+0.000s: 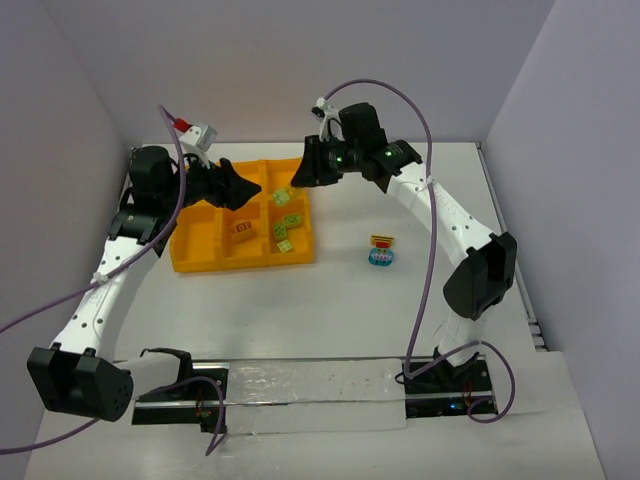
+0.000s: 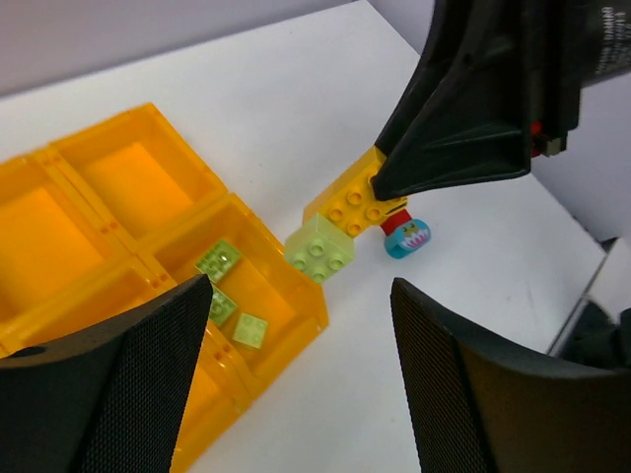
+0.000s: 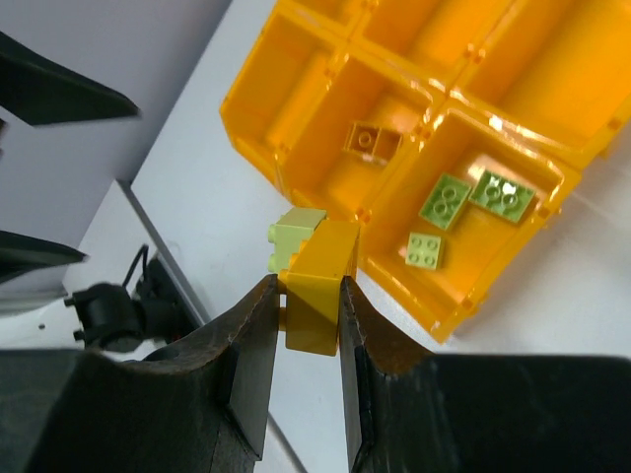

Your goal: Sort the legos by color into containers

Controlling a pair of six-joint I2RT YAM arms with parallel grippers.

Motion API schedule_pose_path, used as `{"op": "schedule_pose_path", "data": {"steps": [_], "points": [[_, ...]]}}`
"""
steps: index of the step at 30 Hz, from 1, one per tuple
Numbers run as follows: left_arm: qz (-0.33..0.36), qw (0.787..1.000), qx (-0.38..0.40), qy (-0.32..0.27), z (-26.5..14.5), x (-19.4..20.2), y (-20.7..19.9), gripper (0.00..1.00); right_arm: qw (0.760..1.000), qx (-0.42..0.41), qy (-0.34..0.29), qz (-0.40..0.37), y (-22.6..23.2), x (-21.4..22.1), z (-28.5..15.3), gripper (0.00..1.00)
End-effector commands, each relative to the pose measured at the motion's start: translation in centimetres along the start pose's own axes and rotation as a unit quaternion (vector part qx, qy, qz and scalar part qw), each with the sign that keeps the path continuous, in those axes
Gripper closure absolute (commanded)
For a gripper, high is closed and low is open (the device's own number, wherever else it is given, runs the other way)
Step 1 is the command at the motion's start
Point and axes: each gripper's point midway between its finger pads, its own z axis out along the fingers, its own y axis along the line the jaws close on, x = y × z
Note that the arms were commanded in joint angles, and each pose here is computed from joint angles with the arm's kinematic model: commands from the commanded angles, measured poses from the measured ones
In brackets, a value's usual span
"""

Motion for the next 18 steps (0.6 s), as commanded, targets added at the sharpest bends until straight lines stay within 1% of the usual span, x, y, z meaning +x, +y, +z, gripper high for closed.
{"op": "schedule_pose_path", "data": {"steps": [1, 2, 3, 6, 8, 12, 18], "points": [[0.109, 0.993, 0.020, -0.049, -0.6, -1.0, -1.1, 0.17, 0.998, -0.037, 0.050, 0.008, 0.8, 1.6, 0.0, 1.00], [0.126, 0.990, 0.021, -0.058, -0.7, -0.9, -1.6, 0.17, 0.998, -0.042, 0.055, 0.012, 0.8, 1.8, 0.2, 1.00], [0.164, 0.984, 0.023, -0.067, -0.8, -0.9, -1.8, 0.17, 0.997, -0.042, 0.056, 0.014, 0.8, 1.8, 0.3, 1.00], [0.224, 0.970, 0.023, -0.092, -1.3, -0.4, -2.8, 0.15, 0.997, -0.044, 0.057, 0.019, 0.7, 1.8, 0.5, 1.00], [0.251, 0.963, 0.025, -0.094, -1.3, 0.2, -3.1, 0.15, 0.997, -0.048, 0.059, 0.022, 0.8, 1.8, 0.7, 1.00], [0.284, 0.955, 0.031, -0.082, -0.7, 1.8, -3.6, 0.15, 0.997, -0.056, 0.056, 0.027, 1.2, 1.3, 0.7, 1.00], [0.303, 0.951, 0.039, -0.043, 0.5, 3.8, -3.7, 0.15, 0.996, -0.063, 0.055, 0.025, 1.8, 1.0, 0.5, 1.00]]}}
